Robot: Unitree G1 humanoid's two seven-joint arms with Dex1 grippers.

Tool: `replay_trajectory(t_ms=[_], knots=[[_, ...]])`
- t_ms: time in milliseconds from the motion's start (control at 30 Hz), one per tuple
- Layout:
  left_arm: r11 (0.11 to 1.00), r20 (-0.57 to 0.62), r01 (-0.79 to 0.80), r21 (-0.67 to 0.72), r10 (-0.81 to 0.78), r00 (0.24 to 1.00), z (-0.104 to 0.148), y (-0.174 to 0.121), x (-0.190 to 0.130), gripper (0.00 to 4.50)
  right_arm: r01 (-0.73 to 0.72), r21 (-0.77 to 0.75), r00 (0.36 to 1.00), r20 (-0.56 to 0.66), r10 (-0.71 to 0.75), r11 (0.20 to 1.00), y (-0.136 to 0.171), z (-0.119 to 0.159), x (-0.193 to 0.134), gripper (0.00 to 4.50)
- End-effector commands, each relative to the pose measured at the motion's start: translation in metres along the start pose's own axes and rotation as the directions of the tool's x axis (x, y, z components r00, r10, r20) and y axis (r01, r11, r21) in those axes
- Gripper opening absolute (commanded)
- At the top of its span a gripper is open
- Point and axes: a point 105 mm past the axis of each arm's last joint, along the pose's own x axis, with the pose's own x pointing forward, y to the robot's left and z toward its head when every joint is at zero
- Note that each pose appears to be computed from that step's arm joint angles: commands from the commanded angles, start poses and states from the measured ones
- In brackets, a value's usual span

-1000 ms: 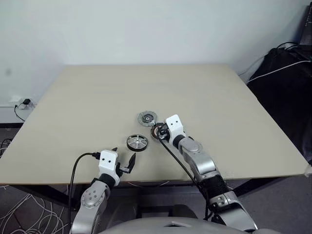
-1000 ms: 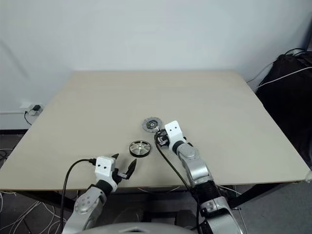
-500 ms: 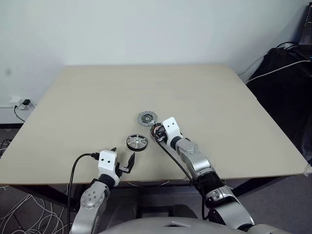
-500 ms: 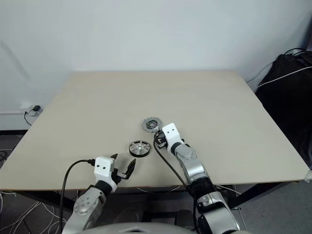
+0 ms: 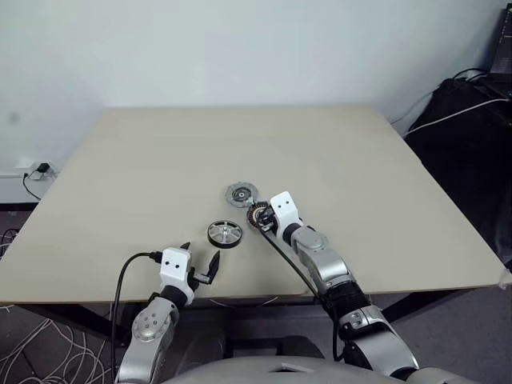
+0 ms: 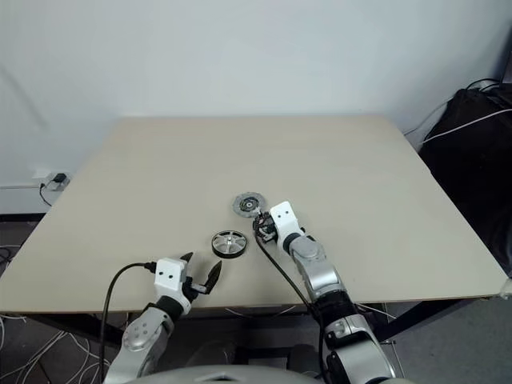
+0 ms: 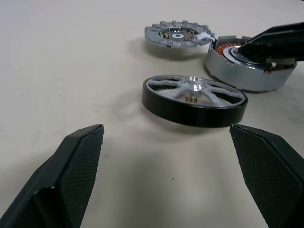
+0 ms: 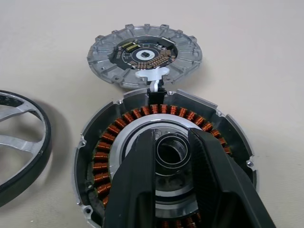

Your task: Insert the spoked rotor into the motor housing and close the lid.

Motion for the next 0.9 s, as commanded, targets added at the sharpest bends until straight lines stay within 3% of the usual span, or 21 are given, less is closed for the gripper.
replay_trajectory(t_ms=[33,67,300,433,567,767,900], knots=[[1.0,0.046,0.003,0.007,-0.003,0.999,0.007,0.001,0.003,4.5,-0.033,-0.004,0.997,0.072,0.033,0.999,0.004,0.02,-0.001,0.67],[1.0,0.047,0.003,0.007,-0.004,0.999,0.007,0.001,0.003,4.5,-0.04,-0.004,0.996,0.078,0.04,0.999,0.005,0.021,-0.001,0.67],[1.0,0.058,0.003,0.008,-0.004,0.998,0.013,-0.002,0.002,4.5,-0.026,-0.008,0.994,0.108,0.026,1.0,0.005,0.029,-0.002,3.01],[1.0,0.065,0.004,0.008,-0.004,0.998,0.018,-0.005,0.002,4.5,-0.022,-0.002,0.992,0.124,0.022,1.0,0.002,0.034,-0.003,3.01],[1.0,0.068,0.004,0.008,-0.005,0.998,0.023,-0.007,0.001,4.5,-0.022,0.013,0.989,0.146,0.02,1.0,0.001,0.039,-0.004,2.07],[1.0,0.07,0.004,0.008,-0.005,0.998,0.029,-0.009,0.001,4.5,-0.038,0.014,0.989,0.142,0.035,0.999,0.011,0.042,-0.002,0.08],[1.0,0.073,0.001,0.01,-0.001,0.997,0.033,-0.009,0.0,4.5,-0.039,-0.004,0.992,0.121,0.039,0.999,0.018,0.039,0.002,0.03]])
